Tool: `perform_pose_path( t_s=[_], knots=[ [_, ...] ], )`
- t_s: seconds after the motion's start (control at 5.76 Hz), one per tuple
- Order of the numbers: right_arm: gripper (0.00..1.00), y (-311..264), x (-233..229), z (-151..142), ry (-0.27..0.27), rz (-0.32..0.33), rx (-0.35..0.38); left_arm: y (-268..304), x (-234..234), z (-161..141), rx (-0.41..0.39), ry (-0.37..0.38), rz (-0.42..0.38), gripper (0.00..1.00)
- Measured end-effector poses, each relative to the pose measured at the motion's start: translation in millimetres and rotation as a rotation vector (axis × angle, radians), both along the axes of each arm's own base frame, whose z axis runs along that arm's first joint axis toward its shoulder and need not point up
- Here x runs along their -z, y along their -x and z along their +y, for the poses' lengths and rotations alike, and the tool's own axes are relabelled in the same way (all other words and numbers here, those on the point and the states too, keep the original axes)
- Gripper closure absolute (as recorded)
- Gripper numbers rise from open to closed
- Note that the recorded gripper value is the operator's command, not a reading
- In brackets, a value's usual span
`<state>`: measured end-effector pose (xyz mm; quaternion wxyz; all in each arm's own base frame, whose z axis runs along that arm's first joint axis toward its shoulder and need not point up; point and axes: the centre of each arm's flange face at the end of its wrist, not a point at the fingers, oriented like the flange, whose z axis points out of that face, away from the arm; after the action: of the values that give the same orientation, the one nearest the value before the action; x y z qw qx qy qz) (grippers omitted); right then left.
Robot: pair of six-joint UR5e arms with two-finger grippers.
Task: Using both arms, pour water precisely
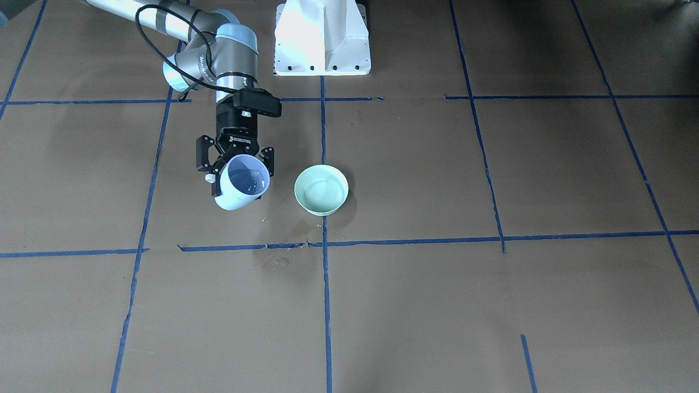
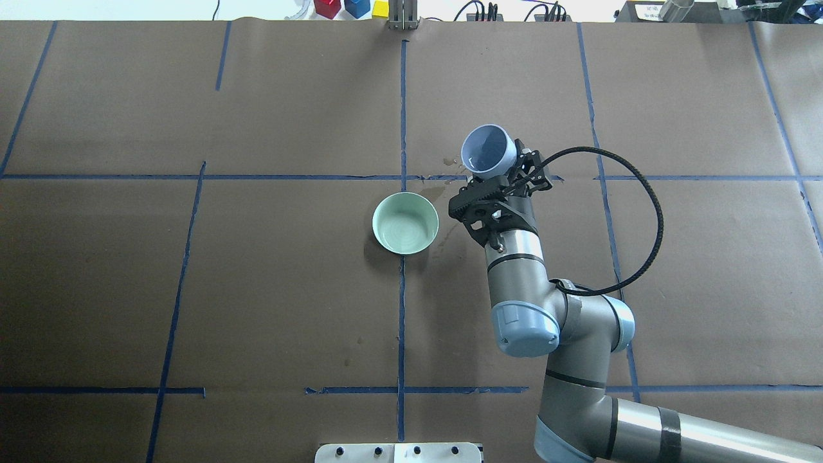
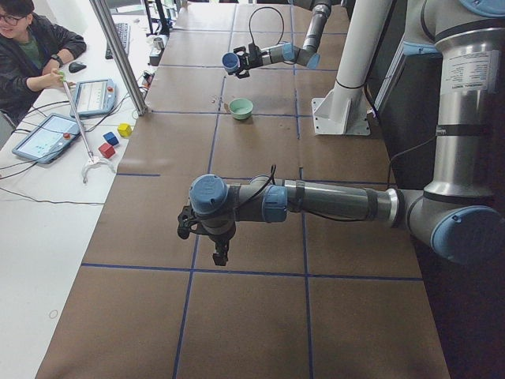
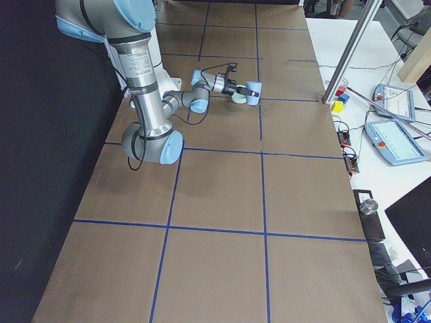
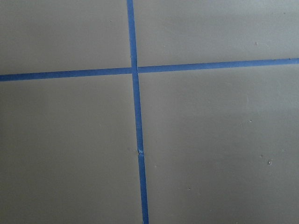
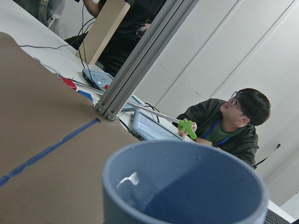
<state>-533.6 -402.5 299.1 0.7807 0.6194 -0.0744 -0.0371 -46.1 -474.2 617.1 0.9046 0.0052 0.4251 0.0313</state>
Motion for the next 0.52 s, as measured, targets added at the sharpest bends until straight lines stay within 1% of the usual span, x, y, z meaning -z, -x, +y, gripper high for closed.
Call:
perform_pose_path(
  t_s=[0.17, 0.52],
  knots=[
    [1.0, 9.1, -7.5, 0.5, 0.011, 0.053, -0.004, -0.7, 2.4, -2.4, 0.002, 0.0, 0.011, 0.0],
    [1.0, 22.8, -12.5, 19.2, -0.009, 0.144, -0.025, -3.4, 7.9, -10.6, 0.018, 0.016, 0.043, 0.0]
  ],
)
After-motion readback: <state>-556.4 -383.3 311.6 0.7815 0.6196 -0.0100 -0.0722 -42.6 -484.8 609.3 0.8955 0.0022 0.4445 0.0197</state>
